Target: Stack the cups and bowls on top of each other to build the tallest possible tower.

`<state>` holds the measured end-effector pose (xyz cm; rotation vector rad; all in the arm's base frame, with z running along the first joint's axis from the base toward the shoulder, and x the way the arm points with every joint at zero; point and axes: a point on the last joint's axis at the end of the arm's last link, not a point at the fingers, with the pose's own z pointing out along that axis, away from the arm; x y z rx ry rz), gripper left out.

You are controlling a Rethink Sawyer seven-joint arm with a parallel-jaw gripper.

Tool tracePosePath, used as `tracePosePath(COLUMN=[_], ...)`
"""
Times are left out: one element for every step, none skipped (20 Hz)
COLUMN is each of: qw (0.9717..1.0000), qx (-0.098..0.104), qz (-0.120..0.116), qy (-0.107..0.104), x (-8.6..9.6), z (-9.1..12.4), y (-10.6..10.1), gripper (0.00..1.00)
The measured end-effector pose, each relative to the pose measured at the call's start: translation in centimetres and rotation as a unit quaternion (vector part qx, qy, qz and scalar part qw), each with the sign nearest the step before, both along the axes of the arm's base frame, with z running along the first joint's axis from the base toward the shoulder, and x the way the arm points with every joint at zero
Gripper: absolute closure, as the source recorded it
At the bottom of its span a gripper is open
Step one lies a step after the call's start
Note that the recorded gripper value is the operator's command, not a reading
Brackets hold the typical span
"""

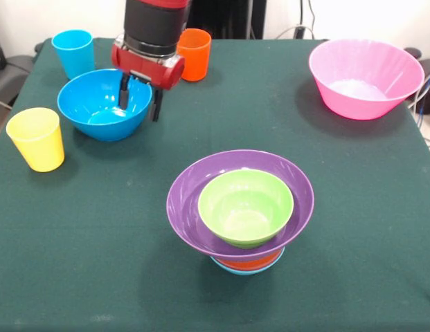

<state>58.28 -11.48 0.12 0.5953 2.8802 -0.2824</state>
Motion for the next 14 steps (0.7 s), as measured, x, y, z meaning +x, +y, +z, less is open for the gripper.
tracePosePath(qw=[1.0000, 1.0000, 1.0000, 1.0000, 1.0000, 1.0000, 1.0000, 1.0000, 0.9999, 0.9999, 0.9999, 0.9998, 0.9998, 0.9997], qx=[0.001, 0.002, 0.002, 0.003, 0.004, 0.005, 0.006, 0.007, 0.008, 0.009, 0.010, 0.010, 0.011, 0.012], qz=[0.001, 0.001, 0.002, 0.003, 0.004, 0.005, 0.005, 0.005, 0.005, 0.006, 0.007, 0.008, 0.009, 0.010], qy=[-0.002, -0.002, -0.002, -0.002, -0.001, 0.000, 0.001, 0.002, 0.005, 0.008, 0.010, 0.012, 0.015, 0.018], x=[-0.4, -0.6, -0.8, -1.1, -1.4, -1.9, -2.1, -2.3, -2.8, -3.1, -3.4, -3.6, -3.9, -4.1], z=[-0.7, -1.0, -1.2, -1.7, -2.1, -2.7, -2.9, -3.1, -3.5, -3.8, -4.0, -4.1, -4.4, -4.6], y=[-0.5, -0.7, -0.8, -1.0, -1.2, -1.5, -1.6, -1.7, -1.8, -1.8, -1.8, -1.8, -1.7, -1.7], gripper=[0.00, 0.00, 0.00, 0.00, 0.00, 0.00, 0.00, 0.00, 0.00, 0.00, 0.00, 0.00, 0.00, 0.00])
